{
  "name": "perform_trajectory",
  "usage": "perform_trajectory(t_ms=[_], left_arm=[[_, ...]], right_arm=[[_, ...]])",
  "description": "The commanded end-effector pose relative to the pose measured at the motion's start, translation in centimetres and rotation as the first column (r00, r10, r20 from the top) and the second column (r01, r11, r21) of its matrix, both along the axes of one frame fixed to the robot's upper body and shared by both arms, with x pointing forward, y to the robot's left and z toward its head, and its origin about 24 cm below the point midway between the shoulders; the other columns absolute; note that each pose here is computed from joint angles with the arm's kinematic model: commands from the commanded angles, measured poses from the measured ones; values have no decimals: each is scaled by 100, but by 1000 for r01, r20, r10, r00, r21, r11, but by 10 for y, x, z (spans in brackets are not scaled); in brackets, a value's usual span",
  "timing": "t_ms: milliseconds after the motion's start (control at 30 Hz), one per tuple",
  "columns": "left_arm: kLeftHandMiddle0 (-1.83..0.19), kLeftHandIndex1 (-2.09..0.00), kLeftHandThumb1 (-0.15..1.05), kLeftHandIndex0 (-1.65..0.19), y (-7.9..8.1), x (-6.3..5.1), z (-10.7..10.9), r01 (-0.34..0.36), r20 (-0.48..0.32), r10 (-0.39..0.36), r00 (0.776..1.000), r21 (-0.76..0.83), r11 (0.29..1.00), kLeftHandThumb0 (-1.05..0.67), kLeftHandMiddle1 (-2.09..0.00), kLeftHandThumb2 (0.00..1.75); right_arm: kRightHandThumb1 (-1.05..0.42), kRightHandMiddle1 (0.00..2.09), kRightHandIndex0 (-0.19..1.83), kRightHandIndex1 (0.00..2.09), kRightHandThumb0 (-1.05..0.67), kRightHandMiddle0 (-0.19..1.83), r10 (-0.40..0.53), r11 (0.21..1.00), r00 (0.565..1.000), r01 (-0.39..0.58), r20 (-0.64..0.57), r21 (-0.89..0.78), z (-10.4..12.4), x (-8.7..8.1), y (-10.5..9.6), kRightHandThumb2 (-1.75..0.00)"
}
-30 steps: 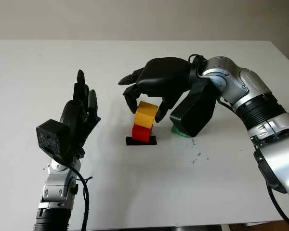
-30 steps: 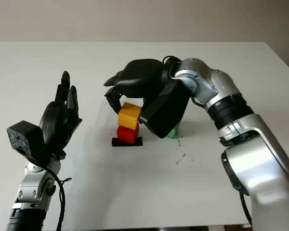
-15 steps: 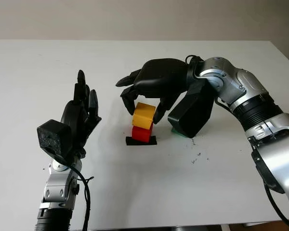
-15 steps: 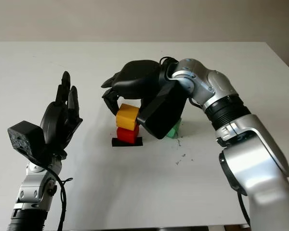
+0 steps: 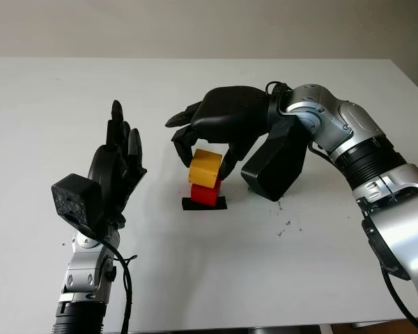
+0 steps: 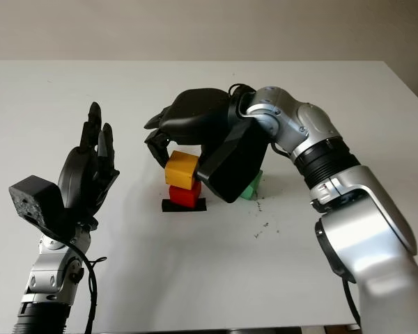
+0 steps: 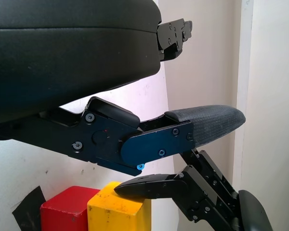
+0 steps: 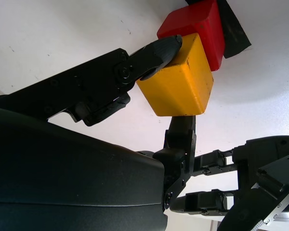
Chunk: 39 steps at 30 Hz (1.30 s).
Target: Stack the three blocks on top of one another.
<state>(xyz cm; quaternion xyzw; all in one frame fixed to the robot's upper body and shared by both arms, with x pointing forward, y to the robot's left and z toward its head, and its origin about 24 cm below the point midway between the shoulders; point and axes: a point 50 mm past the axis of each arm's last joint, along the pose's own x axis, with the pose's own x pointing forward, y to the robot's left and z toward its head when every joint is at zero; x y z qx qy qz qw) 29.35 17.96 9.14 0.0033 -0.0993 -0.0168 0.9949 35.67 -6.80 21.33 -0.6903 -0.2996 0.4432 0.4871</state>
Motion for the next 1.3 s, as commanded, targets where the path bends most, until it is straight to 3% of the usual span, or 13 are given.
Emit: perform_trajectory(t_ms=[0,800,1000,1100,1133,1200,1267], left_arm=[[19,0,105,19,1,-3,-2,-4,-1,4,1000,-3,1000,-80,0,67],[19,0,105,19,-1,-5,-5,-2,-11,2,1000,6,1000,-77,0,71],[19,0,105,19,-2,-5,-5,-6,-14,6,1000,-1,1000,-77,0,70],[19,0,105,19,-2,-5,-5,-6,-14,6,1000,5,1000,-77,0,70],[19,0,105,19,-2,-5,-5,-7,-13,7,1000,6,1000,-77,0,70],[19,0,105,19,-2,-5,-5,-8,-14,8,1000,1,1000,-77,0,70],[19,0,105,19,-2,-5,-5,-9,-18,9,1000,-2,1000,-76,0,70]], right_arm=[[-92,147,27,6,-47,40,10,1000,1000,-10,19,-7,5,0,1,-5],[-90,150,25,5,-49,39,1,998,1000,-1,-5,-60,2,-2,-1,-5],[-92,140,22,4,-48,37,-8,998,1000,7,-26,-55,1,-3,-1,-6],[-90,125,13,2,-52,23,-13,998,1000,11,-27,-65,0,-3,-3,-5],[-90,112,8,2,-55,15,-8,997,1000,7,-16,-81,-1,-4,-3,-5],[-91,64,-3,4,-60,10,1,994,1000,-1,1,-108,-1,-5,-3,-5],[-90,35,-11,4,-64,7,7,993,1000,-5,12,-115,-1,-5,-3,-5]])
